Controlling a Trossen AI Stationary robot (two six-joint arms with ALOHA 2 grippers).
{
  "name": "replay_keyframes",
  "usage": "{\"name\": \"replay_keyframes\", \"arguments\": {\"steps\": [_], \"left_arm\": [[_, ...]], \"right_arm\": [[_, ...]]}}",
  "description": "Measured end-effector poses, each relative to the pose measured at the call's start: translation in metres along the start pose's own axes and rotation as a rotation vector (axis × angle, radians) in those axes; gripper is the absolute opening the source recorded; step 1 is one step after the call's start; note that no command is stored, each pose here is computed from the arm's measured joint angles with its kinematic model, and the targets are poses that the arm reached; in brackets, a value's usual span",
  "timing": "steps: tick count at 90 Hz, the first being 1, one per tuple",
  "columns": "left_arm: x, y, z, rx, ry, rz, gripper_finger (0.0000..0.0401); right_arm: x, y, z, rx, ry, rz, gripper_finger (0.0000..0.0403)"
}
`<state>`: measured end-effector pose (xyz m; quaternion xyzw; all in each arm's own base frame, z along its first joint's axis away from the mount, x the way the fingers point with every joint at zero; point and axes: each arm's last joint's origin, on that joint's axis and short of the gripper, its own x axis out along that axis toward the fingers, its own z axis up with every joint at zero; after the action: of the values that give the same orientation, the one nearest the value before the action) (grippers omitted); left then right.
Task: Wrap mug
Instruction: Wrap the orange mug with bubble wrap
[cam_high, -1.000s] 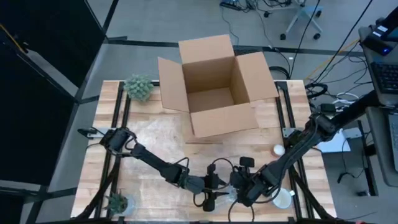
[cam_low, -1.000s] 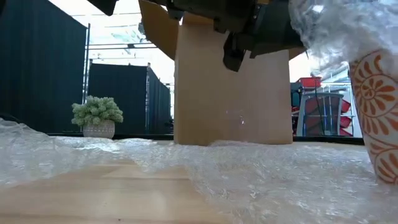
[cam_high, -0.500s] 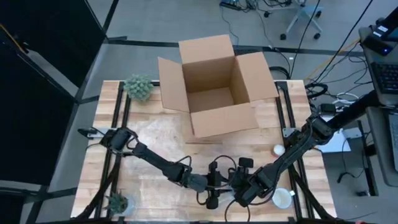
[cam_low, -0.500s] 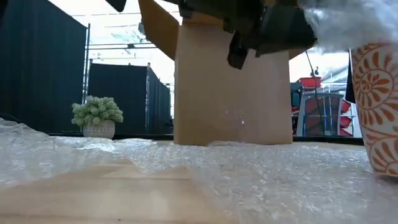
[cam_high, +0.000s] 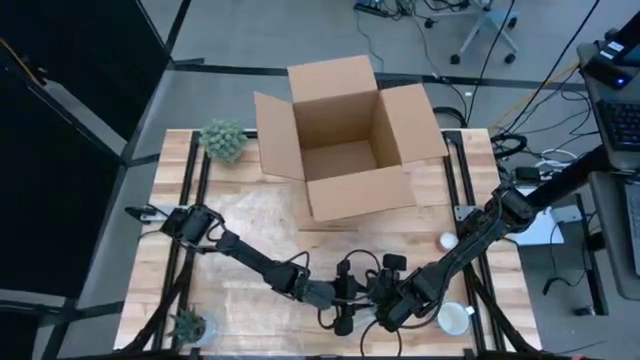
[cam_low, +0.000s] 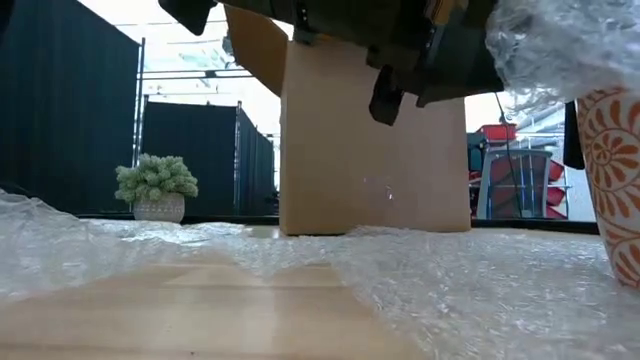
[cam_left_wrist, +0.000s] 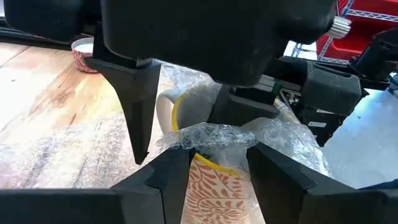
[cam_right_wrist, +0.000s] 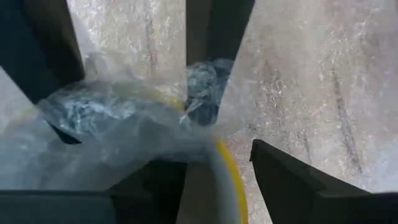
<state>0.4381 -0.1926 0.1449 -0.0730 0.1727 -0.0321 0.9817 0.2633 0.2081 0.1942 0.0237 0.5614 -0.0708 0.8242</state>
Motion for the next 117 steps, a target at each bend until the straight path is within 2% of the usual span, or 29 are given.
{"name": "replay_keyframes", "arguments": {"steps": [20,35,54,62,75,91,101,117], "left_arm": [[0.000,0.000,0.000,0.000,0.001,0.001,0.0148],[0.000,0.001,0.000,0.007,0.001,0.001,0.0148],[0.000,0.001,0.000,0.007,0.001,0.001,0.0148],[0.000,0.001,0.000,0.008,0.001,0.001,0.0148],[0.000,0.001,-0.001,0.007,0.002,0.002,0.0148],[0.000,0.001,-0.001,0.006,0.001,0.001,0.0148],[0.000,0.001,-0.001,0.002,0.001,0.001,0.0148],[0.000,0.001,-0.001,0.002,0.001,0.001,0.0148]], "right_arm": [[-0.021,-0.007,0.001,0.013,-0.010,0.047,0.0169],[-0.060,-0.025,0.000,0.033,-0.045,0.110,0.0169],[-0.119,-0.054,-0.011,0.133,-0.103,0.227,0.0169],[-0.129,-0.059,-0.022,0.137,-0.097,0.214,0.0169],[-0.117,-0.051,-0.042,0.106,-0.066,0.118,0.0169],[-0.087,-0.037,-0.065,0.103,0.033,0.099,0.0169],[-0.079,-0.032,-0.066,0.093,-0.005,0.085,0.0169],[-0.070,-0.023,-0.051,0.014,-0.137,0.098,0.0169]]}}
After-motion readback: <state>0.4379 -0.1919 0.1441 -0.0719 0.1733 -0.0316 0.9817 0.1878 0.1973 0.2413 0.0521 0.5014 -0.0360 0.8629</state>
